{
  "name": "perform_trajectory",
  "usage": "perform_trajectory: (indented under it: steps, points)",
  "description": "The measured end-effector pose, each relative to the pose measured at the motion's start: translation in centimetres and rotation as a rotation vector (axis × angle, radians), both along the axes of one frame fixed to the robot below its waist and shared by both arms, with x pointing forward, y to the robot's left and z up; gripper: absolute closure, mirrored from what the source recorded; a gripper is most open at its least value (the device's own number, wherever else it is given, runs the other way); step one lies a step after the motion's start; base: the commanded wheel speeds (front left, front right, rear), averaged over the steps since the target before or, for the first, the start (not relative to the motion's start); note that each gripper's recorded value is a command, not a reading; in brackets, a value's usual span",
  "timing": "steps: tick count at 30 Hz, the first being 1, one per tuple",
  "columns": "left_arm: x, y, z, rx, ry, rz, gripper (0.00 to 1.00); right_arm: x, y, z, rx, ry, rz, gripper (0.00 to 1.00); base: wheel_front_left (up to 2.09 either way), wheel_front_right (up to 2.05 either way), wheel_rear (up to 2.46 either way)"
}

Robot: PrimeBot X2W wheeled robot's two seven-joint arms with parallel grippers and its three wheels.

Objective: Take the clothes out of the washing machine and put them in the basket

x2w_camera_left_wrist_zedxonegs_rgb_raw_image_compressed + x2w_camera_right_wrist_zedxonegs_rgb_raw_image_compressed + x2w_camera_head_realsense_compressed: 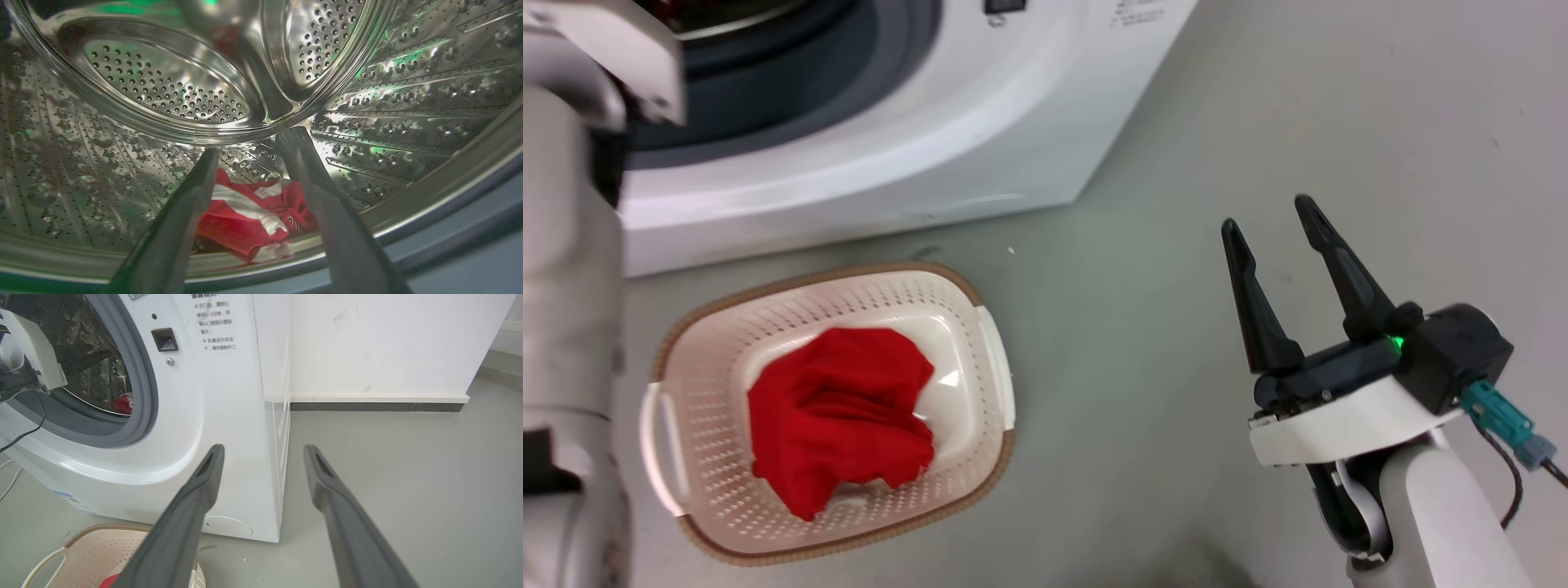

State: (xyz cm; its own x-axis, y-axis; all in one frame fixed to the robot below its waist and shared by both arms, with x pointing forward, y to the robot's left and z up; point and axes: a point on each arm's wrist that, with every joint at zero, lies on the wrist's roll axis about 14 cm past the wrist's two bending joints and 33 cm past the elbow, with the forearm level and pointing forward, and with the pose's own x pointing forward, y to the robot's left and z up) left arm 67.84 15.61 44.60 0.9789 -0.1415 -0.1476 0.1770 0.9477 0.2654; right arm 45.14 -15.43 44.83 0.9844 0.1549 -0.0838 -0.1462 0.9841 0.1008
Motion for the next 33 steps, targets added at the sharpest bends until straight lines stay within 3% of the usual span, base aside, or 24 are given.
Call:
perform_trajectory:
  steps: [13,16,28,29,31,33]
  points:
    - [6.0,0.9,-8.0,0.156,0.299,0.029,0.0,0.5,-2.7,-4.8,0.018,0.087,-0.075,0.0,0.0,0.0,0.0]
    - [8.1,3.8,-9.2,0.225,0.38,0.097,0.0,0.2,-3.9,-6.6,0.014,0.129,-0.108,0.0,0.0,0.0,0.0]
    - [8.0,4.5,-15.3,0.296,0.653,0.157,0.0,-0.6,-4.8,-10.1,0.019,0.227,-0.137,0.0,0.0,0.0,0.0]
    - [7.9,4.7,-15.4,0.294,0.668,0.165,0.17,-0.6,-4.7,-10.2,0.021,0.228,-0.135,0.0,0.0,0.0,0.0]
    - [7.7,4.9,-15.5,0.29,0.692,0.176,1.0,-0.4,-4.7,-10.2,0.024,0.226,-0.132,0.0,0.0,0.0,0.0]
    - [7.4,4.9,-15.6,0.291,0.708,0.181,1.0,-0.3,-4.7,-10.2,0.024,0.224,-0.131,0.0,0.0,0.0,0.0]
